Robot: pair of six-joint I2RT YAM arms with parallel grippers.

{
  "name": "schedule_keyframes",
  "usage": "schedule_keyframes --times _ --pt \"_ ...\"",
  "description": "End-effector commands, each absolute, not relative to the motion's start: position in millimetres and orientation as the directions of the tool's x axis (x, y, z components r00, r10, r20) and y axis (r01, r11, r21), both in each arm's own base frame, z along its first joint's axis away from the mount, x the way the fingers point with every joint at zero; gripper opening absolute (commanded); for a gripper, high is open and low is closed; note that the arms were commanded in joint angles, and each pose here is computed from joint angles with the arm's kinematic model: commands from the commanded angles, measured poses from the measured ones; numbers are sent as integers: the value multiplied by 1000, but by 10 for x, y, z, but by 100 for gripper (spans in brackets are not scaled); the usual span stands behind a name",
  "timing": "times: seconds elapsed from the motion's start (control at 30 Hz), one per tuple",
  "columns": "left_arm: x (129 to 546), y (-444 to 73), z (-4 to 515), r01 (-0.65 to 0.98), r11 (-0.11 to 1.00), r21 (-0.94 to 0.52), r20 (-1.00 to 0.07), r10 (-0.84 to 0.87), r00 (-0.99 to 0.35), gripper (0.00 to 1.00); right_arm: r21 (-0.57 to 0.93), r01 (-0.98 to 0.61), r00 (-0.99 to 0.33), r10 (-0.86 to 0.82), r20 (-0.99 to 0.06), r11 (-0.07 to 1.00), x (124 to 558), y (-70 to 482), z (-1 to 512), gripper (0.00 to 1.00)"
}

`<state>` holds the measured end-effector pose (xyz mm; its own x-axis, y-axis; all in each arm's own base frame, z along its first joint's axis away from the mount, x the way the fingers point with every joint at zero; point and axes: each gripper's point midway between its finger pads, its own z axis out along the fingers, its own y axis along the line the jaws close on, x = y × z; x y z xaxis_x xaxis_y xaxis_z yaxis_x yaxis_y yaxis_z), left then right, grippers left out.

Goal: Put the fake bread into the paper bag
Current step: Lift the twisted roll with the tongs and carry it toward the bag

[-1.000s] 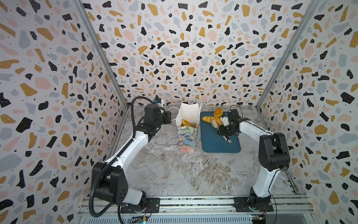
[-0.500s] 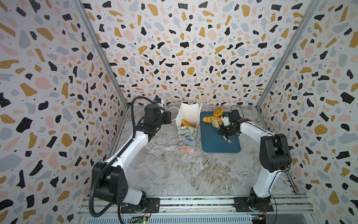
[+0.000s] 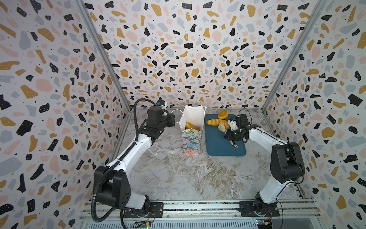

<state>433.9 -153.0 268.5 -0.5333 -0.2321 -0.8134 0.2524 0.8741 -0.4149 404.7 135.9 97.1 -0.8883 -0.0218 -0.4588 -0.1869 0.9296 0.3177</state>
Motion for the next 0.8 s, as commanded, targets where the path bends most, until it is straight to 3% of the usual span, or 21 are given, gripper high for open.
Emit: schedule_keyframes --times 0.0,0.77 --pt "4369 -1540 2827 274 866 -419 -828 -241 -506 0 335 -202 -848 6 -530 920 4084 1369 1247 27" --pt "4375 -1560 2793 277 860 -428 -822 -243 -515 0 402 -220 -763 100 -639 889 3851 1390 1771 22"
